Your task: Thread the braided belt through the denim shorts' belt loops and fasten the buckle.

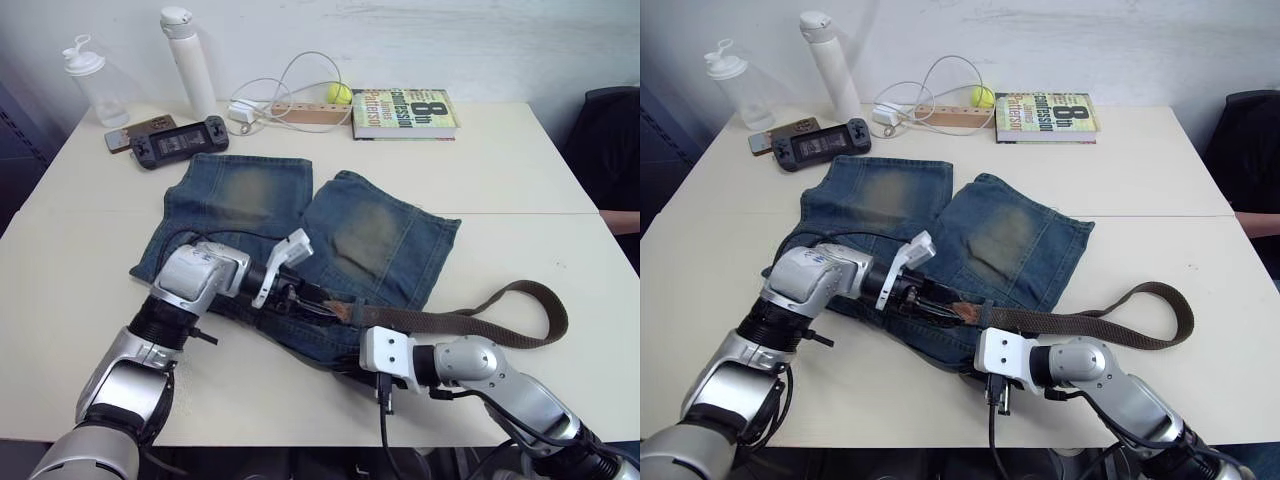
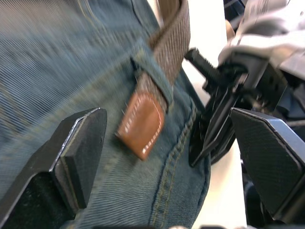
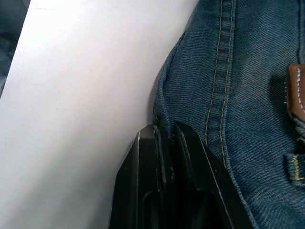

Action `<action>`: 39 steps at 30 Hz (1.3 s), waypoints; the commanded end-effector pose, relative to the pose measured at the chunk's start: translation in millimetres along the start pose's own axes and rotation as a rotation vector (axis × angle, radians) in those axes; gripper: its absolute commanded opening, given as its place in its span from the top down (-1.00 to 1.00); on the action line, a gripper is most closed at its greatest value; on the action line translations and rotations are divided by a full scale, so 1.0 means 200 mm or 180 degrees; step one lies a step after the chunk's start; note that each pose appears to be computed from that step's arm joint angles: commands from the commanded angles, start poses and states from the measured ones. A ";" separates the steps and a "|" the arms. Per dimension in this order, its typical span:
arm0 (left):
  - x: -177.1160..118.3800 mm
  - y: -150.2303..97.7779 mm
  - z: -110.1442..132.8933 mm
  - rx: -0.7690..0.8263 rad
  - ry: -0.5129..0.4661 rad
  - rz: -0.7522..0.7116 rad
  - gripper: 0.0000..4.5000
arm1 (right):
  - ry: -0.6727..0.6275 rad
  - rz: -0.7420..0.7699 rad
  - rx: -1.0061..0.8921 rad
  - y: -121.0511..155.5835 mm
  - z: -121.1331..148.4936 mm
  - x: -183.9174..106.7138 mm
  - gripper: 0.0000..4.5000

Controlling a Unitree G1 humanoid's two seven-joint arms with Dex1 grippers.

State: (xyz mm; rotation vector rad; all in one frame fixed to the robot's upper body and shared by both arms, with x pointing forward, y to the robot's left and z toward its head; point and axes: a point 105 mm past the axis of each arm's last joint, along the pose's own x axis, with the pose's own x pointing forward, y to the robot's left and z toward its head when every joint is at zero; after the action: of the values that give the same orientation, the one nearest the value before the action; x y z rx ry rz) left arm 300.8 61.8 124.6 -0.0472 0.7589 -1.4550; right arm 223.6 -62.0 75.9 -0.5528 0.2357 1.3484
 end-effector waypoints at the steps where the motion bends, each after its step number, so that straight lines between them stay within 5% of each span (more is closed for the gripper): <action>1: 0.03 -0.02 -0.03 0.0013 0.0068 -0.0145 -1.00 | 0.0341 -0.0270 0.0147 -0.06 -0.13 -0.02 0.96; 5: 0.04 -0.04 -0.01 0.0009 0.0021 -0.0216 -1.00 | 0.0340 -0.0282 0.0157 -0.06 -0.13 -0.02 0.96; 8: 0.05 -0.04 0.01 0.0005 -0.0017 -0.0239 -0.65 | 0.0341 -0.0287 0.0163 -0.06 -0.13 -0.02 1.00; 17: 0.01 -0.01 0.02 0.0117 -0.0025 -0.0143 0.97 | 0.0476 -0.0296 0.0136 -0.07 -0.18 -0.03 1.00; 32: -0.37 0.03 0.02 0.0035 -0.0116 0.0409 0.97 | 0.0459 -0.0217 0.0213 -0.09 -0.19 -0.03 1.00; 39: -0.43 0.08 0.04 -0.0020 -0.0249 0.0594 0.97 | 0.0438 -0.0174 0.0215 -0.08 -0.18 -0.01 1.00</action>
State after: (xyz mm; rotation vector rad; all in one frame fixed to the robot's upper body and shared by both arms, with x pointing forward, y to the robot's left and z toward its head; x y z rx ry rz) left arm 317.1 135.9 141.8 -0.0523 0.7684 -1.2772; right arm 234.0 -62.9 78.2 -0.5730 0.2275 1.3349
